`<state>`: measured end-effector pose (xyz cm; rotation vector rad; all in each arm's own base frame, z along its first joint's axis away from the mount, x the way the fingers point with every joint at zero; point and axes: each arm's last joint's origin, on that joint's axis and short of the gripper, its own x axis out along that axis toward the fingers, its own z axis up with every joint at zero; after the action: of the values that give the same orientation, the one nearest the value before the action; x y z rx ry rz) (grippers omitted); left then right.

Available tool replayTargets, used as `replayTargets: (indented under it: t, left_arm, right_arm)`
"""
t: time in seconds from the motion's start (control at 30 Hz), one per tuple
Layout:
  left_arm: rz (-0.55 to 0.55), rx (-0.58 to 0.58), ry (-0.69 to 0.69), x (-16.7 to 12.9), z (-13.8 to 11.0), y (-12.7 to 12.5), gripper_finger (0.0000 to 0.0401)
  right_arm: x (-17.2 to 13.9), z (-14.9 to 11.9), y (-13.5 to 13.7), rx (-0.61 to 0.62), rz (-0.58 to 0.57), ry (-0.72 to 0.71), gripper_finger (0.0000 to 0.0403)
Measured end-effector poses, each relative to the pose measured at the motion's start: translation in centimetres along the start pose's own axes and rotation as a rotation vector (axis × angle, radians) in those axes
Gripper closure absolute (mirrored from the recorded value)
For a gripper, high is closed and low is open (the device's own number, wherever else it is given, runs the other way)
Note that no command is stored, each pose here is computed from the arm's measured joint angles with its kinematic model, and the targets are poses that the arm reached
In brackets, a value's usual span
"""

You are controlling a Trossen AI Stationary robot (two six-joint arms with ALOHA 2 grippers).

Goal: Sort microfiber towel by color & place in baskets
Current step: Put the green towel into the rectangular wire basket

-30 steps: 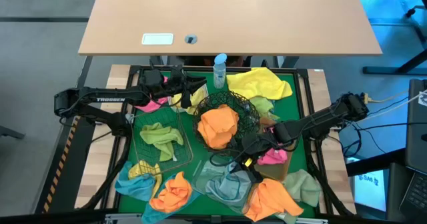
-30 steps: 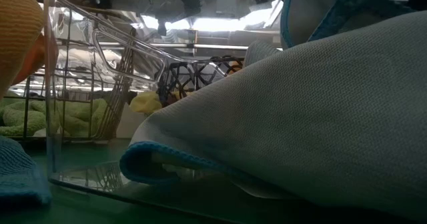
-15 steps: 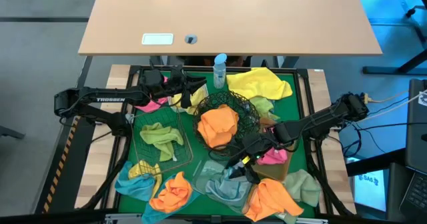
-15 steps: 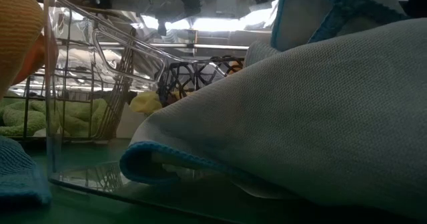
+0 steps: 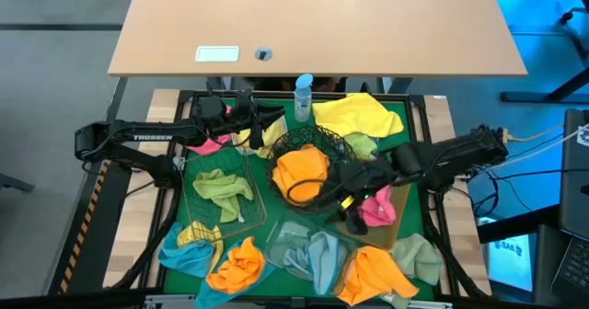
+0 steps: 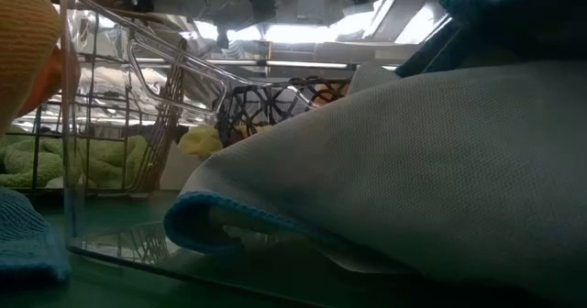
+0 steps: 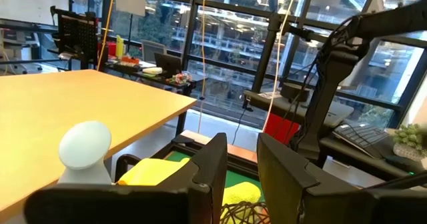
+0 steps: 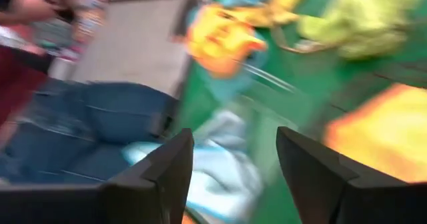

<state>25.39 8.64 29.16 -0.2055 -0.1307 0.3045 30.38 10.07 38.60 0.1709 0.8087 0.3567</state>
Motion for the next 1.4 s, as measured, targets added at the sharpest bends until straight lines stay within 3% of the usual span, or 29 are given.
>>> replayTargets:
  t: [0.27, 0.5, 0.7, 1.0, 1.1, 1.4]
  left_arm:
    - [-0.018, 0.000, 0.009, 0.0, -0.1, 0.0, 0.0323]
    - [-0.090, -0.002, 0.052, -0.7, 0.3, -0.4, 0.0323]
    - [-0.049, -0.006, 0.127, -2.9, 1.5, 0.0, 0.0323]
    - [-0.010, 0.086, 0.230, -7.1, 2.8, 0.0, 0.0323]
    - [-0.008, 0.087, 0.241, -7.9, 3.1, -0.1, 0.0323]
    - [0.003, 0.080, 0.302, -8.5, 2.7, -0.1, 0.0323]
  right_arm:
    - [-3.7, -1.7, -2.2, -0.035, -0.401, 0.262, 0.0193]
    - [-3.2, -4.1, -5.8, 0.031, -0.499, 0.454, 0.0194]
    - [-3.5, -8.1, -9.2, 0.114, -0.553, 0.542, 0.0194]
    - [-5.0, -15.0, -12.9, 0.261, -0.635, 0.345, 0.0194]
    - [-4.5, -17.0, -13.9, 0.297, -0.654, 0.341, 0.0194]
    - [-1.4, -19.9, -16.4, 0.291, -0.717, 0.283, 0.0194]
